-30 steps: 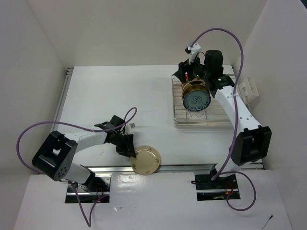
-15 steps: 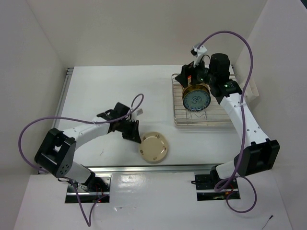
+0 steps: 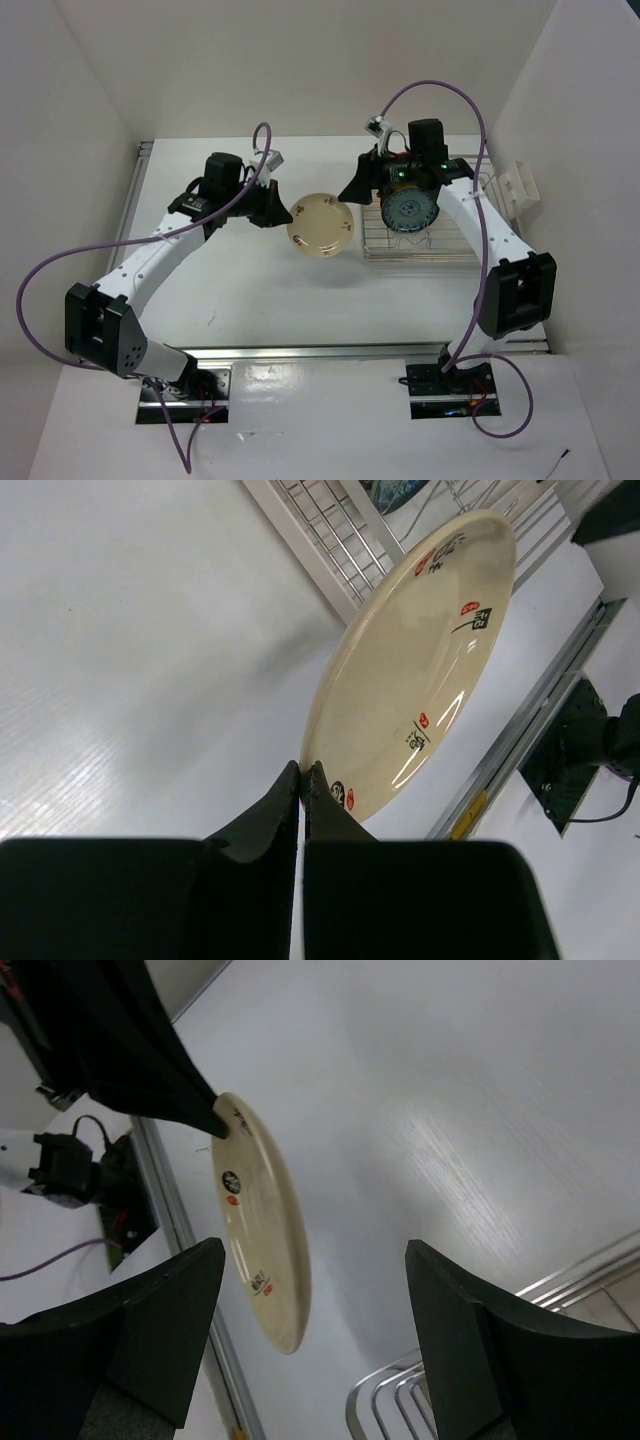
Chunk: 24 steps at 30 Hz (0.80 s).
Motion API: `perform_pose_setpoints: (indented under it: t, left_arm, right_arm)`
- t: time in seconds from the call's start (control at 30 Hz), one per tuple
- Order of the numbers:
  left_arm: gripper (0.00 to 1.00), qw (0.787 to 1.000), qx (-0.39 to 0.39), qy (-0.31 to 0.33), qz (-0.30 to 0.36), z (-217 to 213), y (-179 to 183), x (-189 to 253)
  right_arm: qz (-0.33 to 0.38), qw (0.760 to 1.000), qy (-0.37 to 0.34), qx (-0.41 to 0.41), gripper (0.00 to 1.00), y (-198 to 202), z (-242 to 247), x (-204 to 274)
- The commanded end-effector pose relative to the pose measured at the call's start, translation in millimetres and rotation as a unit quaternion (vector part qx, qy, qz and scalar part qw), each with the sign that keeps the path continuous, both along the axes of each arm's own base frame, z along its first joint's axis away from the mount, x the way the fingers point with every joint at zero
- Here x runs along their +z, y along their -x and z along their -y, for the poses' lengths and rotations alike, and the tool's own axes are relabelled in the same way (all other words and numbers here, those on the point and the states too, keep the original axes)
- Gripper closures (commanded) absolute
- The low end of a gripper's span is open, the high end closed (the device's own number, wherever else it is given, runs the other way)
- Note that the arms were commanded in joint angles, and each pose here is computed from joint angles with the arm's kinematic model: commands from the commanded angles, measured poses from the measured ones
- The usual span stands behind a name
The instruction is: Load the plates into the dish rack
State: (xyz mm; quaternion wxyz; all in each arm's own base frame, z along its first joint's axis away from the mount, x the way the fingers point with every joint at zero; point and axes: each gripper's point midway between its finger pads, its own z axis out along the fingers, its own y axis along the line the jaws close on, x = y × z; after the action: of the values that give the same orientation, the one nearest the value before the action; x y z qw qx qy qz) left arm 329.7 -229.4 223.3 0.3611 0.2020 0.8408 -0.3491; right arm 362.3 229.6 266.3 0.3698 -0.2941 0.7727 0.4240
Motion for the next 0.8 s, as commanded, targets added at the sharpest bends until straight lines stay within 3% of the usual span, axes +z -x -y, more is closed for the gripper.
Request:
perform_pose_setpoints:
  t: [0.0, 0.1, 0.37, 0.43, 0.47, 0.53, 0.6, 0.67, 0.7, 0.73, 0.77]
  left_arm:
    - [1.0, 0.999, -0.015, 0.004, 0.031, 2.3, -3.3, 17.9]
    - [1.0, 0.999, -0.009, 0.009, 0.044, 3.4, -8.8, 25.4]
    - [1.0, 0.997, 0.003, 0.019, 0.071, -1.1, -11.6, 47.3]
    - [1.0, 0.997, 0.003, 0.022, 0.079, -1.2, -11.4, 52.4]
    - [1.0, 0.996, 0.003, 0.023, 0.084, -0.9, -12.3, 56.3]
    - [1.0, 0.996, -0.002, 0.028, 0.087, -0.1, -9.2, 60.3]
    - [1.0, 0.996, -0.002, 0.028, 0.087, -0.1, -9.2, 60.3]
    - [0.99, 0.996, 0.002, 0.025, 0.086, -2.2, -7.2, 60.9]
    - [0.92, 0.996, 0.007, 0.026, 0.091, -5.5, -10.5, 65.5]
    - [0.78, 0.996, 0.007, 0.026, 0.091, -5.6, -10.5, 65.5]
    - [0.54, 0.995, 0.014, 0.03, 0.092, -8.1, -13.1, 70.2]
  right_arm:
    - [0.02, 0.998, -0.036, 0.058, 0.19, 26.4, -19.2, 26.0]
    - [0.014, 0.997, -0.026, 0.068, 0.2, 30.7, -25.6, 18.1]
    - [0.002, 0.996, 0.016, 0.086, 0.38, 37.1, -34.8, -12.2]
    - [0.002, 0.996, 0.019, 0.088, 0.71, 35.7, -34.9, -14.3]
    - [-0.009, 0.996, 0.025, 0.085, 0.79, 35.3, -34.0, -20.1]
    - [-0.009, 0.996, 0.032, 0.085, 0.84, 33.1, -33.2, -18.4]
    - [-0.006, 0.995, 0.039, 0.092, 0.98, 29.6, -33.7, -20.8]
    - [-0.004, 0.995, 0.062, 0.073, 1.0, 24.6, -27.6, -23.4]
    - [0.006, 0.995, 0.072, 0.064, 1.0, 19.5, -25.3, -22.8]
    - [0.009, 0.995, 0.082, 0.062, 1.0, 19.4, -22.4, -22.6]
    - [0.036, 0.992, 0.099, 0.066, 1.0, 17.2, -18.0, -20.1]
